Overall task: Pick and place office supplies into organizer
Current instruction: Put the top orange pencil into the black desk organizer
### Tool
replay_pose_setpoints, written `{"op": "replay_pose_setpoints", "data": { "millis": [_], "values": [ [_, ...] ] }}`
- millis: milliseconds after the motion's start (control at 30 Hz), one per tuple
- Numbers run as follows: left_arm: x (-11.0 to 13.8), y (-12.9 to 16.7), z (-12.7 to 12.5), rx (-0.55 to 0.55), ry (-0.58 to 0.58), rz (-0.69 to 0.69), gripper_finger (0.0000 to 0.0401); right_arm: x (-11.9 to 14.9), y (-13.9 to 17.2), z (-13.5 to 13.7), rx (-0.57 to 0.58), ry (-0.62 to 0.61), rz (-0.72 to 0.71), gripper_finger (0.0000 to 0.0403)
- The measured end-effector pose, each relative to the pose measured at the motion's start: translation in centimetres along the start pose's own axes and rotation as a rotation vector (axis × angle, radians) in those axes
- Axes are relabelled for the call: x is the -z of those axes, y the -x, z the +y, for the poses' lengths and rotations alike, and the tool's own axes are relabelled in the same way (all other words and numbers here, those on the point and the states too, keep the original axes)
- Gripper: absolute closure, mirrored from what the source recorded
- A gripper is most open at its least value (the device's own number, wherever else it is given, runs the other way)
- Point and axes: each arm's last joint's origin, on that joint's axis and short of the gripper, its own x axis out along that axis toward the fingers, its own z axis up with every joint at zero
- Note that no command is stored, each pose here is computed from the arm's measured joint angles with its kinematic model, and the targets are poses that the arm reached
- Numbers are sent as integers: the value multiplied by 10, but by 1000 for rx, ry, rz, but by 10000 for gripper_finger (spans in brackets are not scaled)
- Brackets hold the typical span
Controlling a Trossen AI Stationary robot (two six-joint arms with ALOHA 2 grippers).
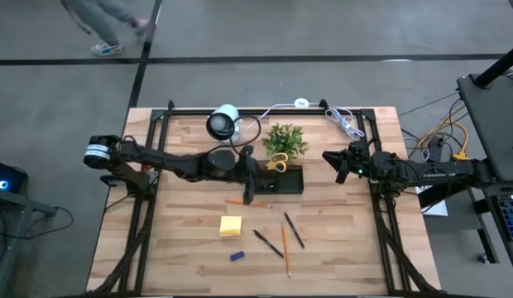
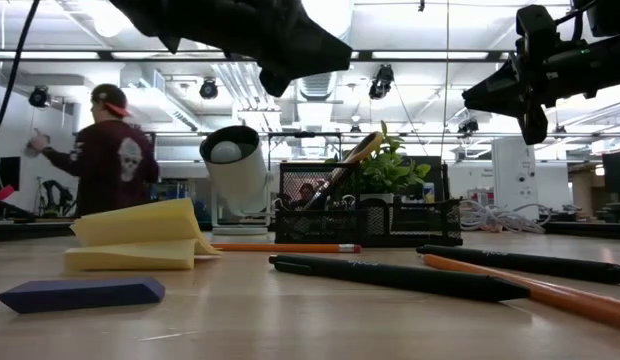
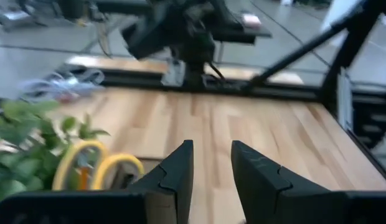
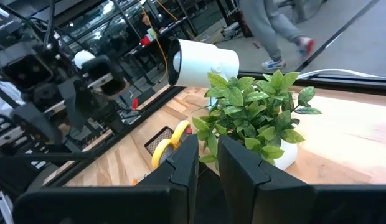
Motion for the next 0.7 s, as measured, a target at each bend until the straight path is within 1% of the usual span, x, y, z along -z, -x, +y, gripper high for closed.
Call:
{"op": "replay_pose_setpoints", "data": {
  "millis": [133,367,533,700],
  "values": [
    [8,3,-9,34,-8,97,308,0,0,0,0,0,1,351],
    [28,8,-22,60,-30,301,308,2,0,-1,13,9,18,351],
    [41,13,-24,54,-42,437,308,2,0,-1,12,9,17,351],
    [62,15,-21,37,-59,600,308,2,0,-1,12,9,17,351]
  ]
}}
